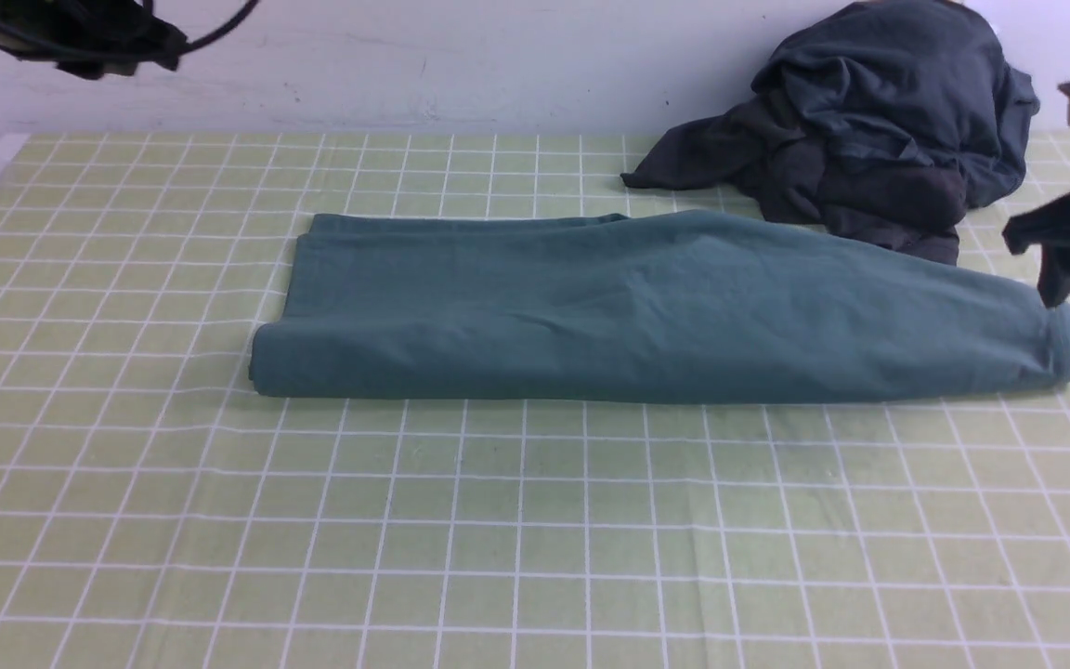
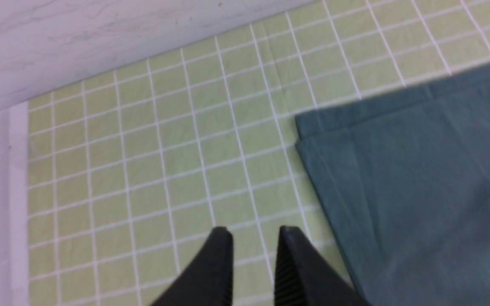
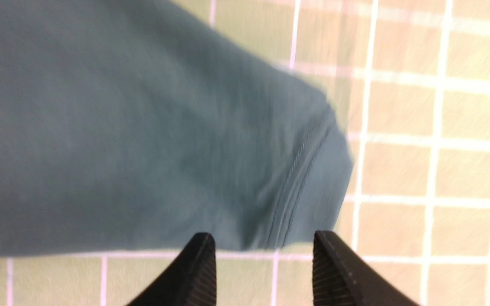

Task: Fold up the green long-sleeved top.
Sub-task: Use the right arm to clamp the right edge of the fabric

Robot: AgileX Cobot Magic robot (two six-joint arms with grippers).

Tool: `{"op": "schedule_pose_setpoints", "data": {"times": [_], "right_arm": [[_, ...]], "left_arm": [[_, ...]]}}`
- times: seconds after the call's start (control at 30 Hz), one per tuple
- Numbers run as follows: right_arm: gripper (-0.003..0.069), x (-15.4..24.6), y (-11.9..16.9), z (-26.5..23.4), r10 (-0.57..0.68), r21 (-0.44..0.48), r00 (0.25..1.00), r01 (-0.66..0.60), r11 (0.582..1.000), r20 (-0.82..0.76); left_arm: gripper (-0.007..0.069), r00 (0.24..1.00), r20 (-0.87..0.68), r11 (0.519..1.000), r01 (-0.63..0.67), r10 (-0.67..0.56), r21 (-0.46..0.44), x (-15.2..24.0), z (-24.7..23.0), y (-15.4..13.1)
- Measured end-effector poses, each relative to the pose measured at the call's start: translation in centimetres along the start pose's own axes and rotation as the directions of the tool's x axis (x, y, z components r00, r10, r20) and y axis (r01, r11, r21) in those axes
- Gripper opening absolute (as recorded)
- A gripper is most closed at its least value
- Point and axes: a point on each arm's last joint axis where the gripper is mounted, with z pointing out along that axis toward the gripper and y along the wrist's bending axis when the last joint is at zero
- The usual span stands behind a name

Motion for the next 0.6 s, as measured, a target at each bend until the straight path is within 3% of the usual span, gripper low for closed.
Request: {"op": "schedule_pose_setpoints", "data": {"times": [0.03,0.1,0.23,0.37,0.47,0.6], "right_arm": [[0.0318,0.7,-0.7,1.7,0.032,-0.023,0.998,-0.034,0.999,-0.052],[0.0341,1.2,-1.2,3.6,0.06,-0.027,0.995,-0.063,0.998,-0.082],[0.0391,0.8,-1.3,6.1,0.131,-0.031,0.99,-0.133,0.991,-0.045],[0.0397,0.5,-1.1,8.1,0.159,-0.041,0.987,-0.16,0.986,-0.027],[0.0364,0.5,-1.0,8.3,0.152,-0.054,0.988,-0.153,0.987,-0.024],[0.0174,0.5,-1.1,8.2,0.069,-0.047,0.997,-0.07,0.996,-0.02]], "left_arm": [[0.0039,0.999,-0.026,0.999,-0.03,0.031,0.01,0.4,-3.3,-0.1],[0.0013,0.998,-0.039,0.999,-0.046,0.046,0.015,1.1,-6.1,-0.4],[-0.0004,0.999,0.009,0.999,-0.043,0.043,0.014,2.7,-10.8,-1.0],[-0.0004,0.996,0.09,1.0,0.003,-0.002,-0.005,4.4,-14.9,-1.7],[-0.0004,0.995,0.092,0.999,0.035,-0.035,-0.002,5.6,-16.2,-2.1],[-0.0004,0.996,0.055,0.998,0.07,-0.07,0.01,9.9,-18.6,-3.5]]}}
